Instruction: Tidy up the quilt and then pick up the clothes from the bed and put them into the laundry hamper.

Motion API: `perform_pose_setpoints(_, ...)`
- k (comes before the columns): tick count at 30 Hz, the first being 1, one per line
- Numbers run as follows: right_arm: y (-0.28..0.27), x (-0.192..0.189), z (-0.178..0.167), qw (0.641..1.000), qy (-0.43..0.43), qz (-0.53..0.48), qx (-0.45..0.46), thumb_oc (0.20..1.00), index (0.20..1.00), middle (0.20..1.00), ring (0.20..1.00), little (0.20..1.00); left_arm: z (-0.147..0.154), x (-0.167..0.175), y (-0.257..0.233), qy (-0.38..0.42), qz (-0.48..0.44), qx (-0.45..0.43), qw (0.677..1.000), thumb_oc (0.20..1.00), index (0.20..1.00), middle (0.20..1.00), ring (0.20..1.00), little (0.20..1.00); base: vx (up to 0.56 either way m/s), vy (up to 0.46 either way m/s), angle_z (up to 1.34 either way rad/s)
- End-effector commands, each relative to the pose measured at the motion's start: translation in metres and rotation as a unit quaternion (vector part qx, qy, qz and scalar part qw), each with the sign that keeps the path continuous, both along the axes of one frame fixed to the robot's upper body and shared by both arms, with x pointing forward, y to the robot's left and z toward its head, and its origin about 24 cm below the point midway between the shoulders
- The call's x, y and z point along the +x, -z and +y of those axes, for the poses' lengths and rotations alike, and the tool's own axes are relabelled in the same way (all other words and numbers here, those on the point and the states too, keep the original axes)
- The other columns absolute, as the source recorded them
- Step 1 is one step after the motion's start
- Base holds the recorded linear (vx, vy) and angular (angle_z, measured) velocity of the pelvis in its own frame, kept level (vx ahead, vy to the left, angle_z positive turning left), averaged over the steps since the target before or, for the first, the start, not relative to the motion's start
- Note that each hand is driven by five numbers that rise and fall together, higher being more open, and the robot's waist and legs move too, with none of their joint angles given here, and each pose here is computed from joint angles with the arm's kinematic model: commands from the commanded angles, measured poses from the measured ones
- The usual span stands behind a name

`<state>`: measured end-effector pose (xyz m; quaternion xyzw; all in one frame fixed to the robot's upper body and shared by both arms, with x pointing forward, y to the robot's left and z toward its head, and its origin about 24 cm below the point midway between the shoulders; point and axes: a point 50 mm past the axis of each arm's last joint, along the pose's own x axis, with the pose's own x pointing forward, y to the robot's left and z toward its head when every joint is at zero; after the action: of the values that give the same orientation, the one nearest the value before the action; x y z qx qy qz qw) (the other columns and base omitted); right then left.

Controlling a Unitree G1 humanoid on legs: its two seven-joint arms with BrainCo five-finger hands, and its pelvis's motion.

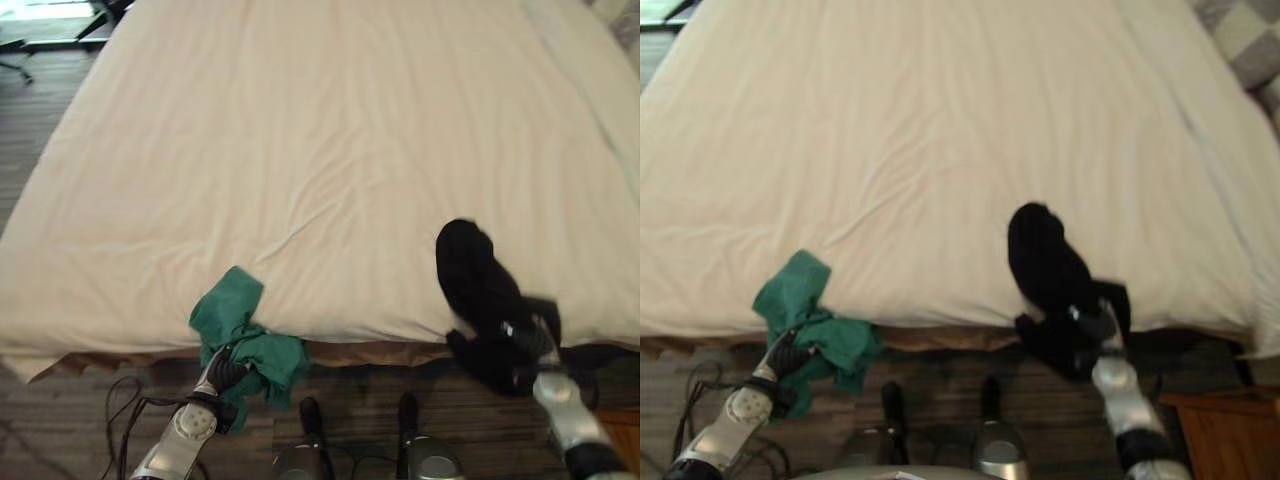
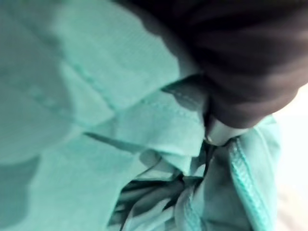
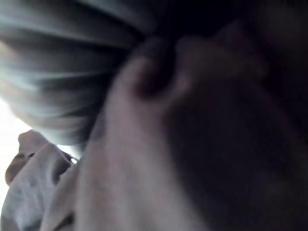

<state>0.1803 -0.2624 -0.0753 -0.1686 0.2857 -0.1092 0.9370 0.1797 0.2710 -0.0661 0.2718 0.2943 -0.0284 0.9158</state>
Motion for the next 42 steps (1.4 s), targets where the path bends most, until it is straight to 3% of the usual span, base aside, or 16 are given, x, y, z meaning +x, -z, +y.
perform_pose_setpoints(1, 0.025, -0.035, 0.021, 0.995, -0.034, 0.063, 0.072, 0.200, 0.200, 0.200, 0.200, 0.200, 0.000, 0.006, 0.001, -0.013, -0.011, 0.020, 1.000, 0.200, 0.200, 0.200, 0.200, 0.200, -0.01, 0.054, -0.42)
perform_pose_setpoints(5, 0.036, -0.042, 0.035, 0.990, -0.067, 0.098, 0.072, 0.200, 0.200, 0.200, 0.200, 0.200, -0.005, 0.001, 0.012, -0.030, 0.007, 0.010, 0.999, 0.200, 0.200, 0.200, 0.200, 0.200, -0.02, 0.038, -0.08)
perform_pose_setpoints(8, 0.035, -0.026, 0.047, 0.989, -0.101, 0.092, 0.064, 0.200, 0.200, 0.200, 0.200, 0.200, -0.015, 0.001, 0.020, -0.043, 0.013, -0.016, 0.999, 0.200, 0.200, 0.200, 0.200, 0.200, -0.07, 0.020, 0.07)
perform_pose_setpoints(16, 0.002, 0.046, 0.081, 0.977, -0.212, 0.016, 0.012, 0.200, 0.200, 0.200, 0.200, 0.200, -0.025, 0.012, 0.029, -0.094, 0.008, -0.038, 0.995, 0.200, 0.200, 0.200, 0.200, 0.200, -0.11, -0.098, 0.73)
perform_pose_setpoints(21, -0.010, 0.059, 0.061, 0.978, -0.206, -0.002, -0.039, 0.200, 0.200, 0.200, 0.200, 0.200, -0.038, 0.021, 0.025, -0.095, -0.013, -0.063, 0.993, 0.200, 0.200, 0.200, 0.200, 0.200, -0.28, -0.075, 1.25)
perform_pose_setpoints(25, 0.001, 0.049, 0.056, 0.977, -0.204, 0.030, -0.058, 0.200, 0.200, 0.200, 0.200, 0.200, -0.025, 0.011, 0.028, -0.127, -0.003, -0.054, 0.990, 0.200, 0.200, 0.200, 0.200, 0.200, -0.15, -0.048, 2.08)
perform_pose_setpoints(28, 0.013, 0.025, 0.046, 0.986, -0.154, 0.053, -0.044, 0.200, 0.200, 0.200, 0.200, 0.200, -0.019, -0.007, 0.041, -0.206, 0.017, -0.066, 0.976, 0.200, 0.200, 0.200, 0.200, 0.200, -0.14, 0.145, 1.82)
perform_pose_setpoints(31, 0.022, 0.007, 0.036, 0.994, -0.086, 0.064, -0.022, 0.200, 0.200, 0.200, 0.200, 0.200, -0.029, -0.016, 0.052, -0.221, 0.046, -0.082, 0.971, 0.200, 0.200, 0.200, 0.200, 0.200, 0.11, 0.315, 1.89)
perform_pose_setpoints(32, 0.022, 0.007, 0.036, 0.994, -0.086, 0.064, -0.022, 0.200, 0.200, 0.200, 0.200, 0.200, -0.029, -0.016, 0.052, -0.221, 0.046, -0.082, 0.971, 0.200, 0.200, 0.200, 0.200, 0.200, 0.14, 0.605, 2.11)
perform_pose_setpoints(33, 0.025, 0.002, 0.033, 0.998, -0.032, 0.061, 0.001, 0.200, 0.200, 0.200, 0.200, 0.200, -0.031, -0.012, 0.052, -0.205, 0.053, -0.069, 0.975, 0.200, 0.200, 0.200, 0.200, 0.200, 0.08, 0.388, 1.63)
perform_pose_setpoints(38, 0.026, 0.003, 0.026, 0.998, 0.000, 0.060, 0.003, 0.200, 0.200, 0.200, 0.200, 0.200, -0.034, -0.009, 0.053, -0.193, 0.057, -0.059, 0.978, 0.200, 0.200, 0.200, 0.200, 0.200, 0.09, 0.217, 1.84)
perform_pose_setpoints(40, 0.028, -0.013, 0.006, 0.997, 0.043, 0.069, -0.002, 0.200, 0.200, 0.200, 0.200, 0.200, -0.037, -0.006, 0.056, -0.143, 0.074, -0.019, 0.987, 0.200, 0.200, 0.200, 0.200, 0.200, 0.13, 0.032, 1.51)
perform_pose_setpoints(42, 0.034, -0.025, 0.000, 0.994, 0.071, 0.086, 0.003, 0.200, 0.200, 0.200, 0.200, 0.200, -0.039, 0.003, 0.052, -0.145, 0.060, -0.021, 0.987, 0.200, 0.200, 0.200, 0.200, 0.200, 0.10, 0.004, 1.66)
